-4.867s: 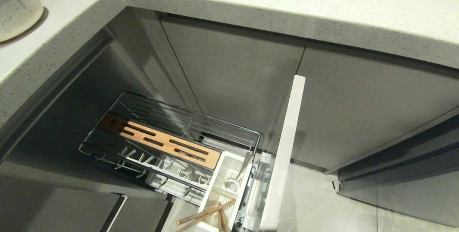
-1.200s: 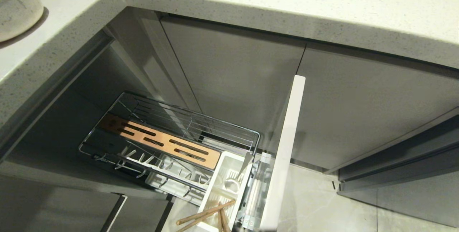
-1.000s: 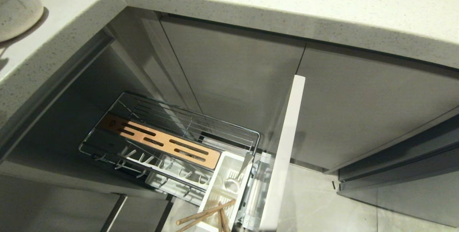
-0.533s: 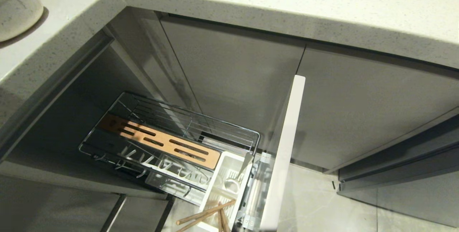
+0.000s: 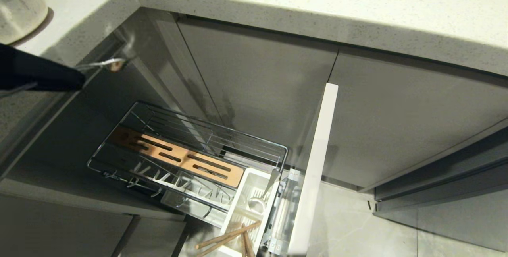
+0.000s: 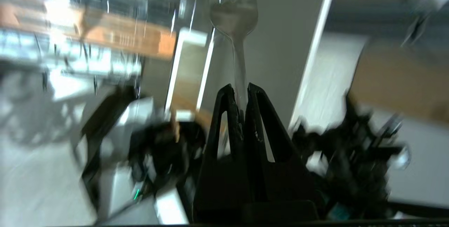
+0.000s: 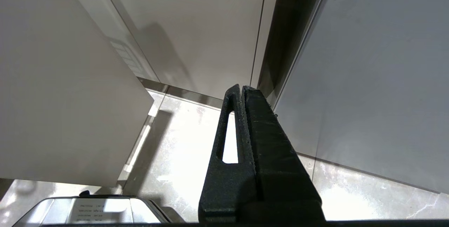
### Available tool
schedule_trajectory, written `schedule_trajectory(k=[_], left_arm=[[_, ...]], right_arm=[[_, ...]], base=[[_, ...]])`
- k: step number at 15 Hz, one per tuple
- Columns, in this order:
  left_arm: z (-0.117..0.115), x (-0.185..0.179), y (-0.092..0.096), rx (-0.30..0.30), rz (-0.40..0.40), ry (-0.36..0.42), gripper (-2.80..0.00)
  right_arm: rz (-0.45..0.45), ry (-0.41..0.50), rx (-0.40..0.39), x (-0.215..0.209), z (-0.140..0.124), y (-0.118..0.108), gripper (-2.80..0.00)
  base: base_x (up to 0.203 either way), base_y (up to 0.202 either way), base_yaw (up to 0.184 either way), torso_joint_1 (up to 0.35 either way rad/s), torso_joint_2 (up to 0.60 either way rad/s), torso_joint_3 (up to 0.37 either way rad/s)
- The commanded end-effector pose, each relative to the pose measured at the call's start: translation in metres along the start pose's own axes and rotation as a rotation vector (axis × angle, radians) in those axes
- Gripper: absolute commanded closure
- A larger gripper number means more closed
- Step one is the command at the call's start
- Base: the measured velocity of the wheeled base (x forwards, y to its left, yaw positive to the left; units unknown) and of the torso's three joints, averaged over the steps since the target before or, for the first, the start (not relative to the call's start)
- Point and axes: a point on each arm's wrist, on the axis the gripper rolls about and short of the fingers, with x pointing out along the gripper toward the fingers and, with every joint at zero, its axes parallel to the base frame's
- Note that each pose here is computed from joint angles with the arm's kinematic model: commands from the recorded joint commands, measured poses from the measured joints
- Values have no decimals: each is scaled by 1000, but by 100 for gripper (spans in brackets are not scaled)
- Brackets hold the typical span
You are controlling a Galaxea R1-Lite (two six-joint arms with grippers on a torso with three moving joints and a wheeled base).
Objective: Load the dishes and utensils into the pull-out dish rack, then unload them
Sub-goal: Pick up the fork and place it in the cupboard
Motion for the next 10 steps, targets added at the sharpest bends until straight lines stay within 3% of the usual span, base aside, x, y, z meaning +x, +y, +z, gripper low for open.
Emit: schedule_trajectory(k=[1, 5, 10], left_arm=[[-4, 23, -5, 28, 11, 139, 0], [-15, 55, -14, 93, 116, 300, 0], [-26, 103, -25, 98, 155, 465, 0]], right_arm=[[0, 26, 0, 2, -7, 0, 0], [0, 26, 0, 2, -7, 0, 0], [0, 26, 0, 2, -7, 0, 0]], base=[[0, 0, 0, 0, 0, 0], [0, 0, 0, 0, 0, 0], [0, 0, 0, 0, 0, 0]])
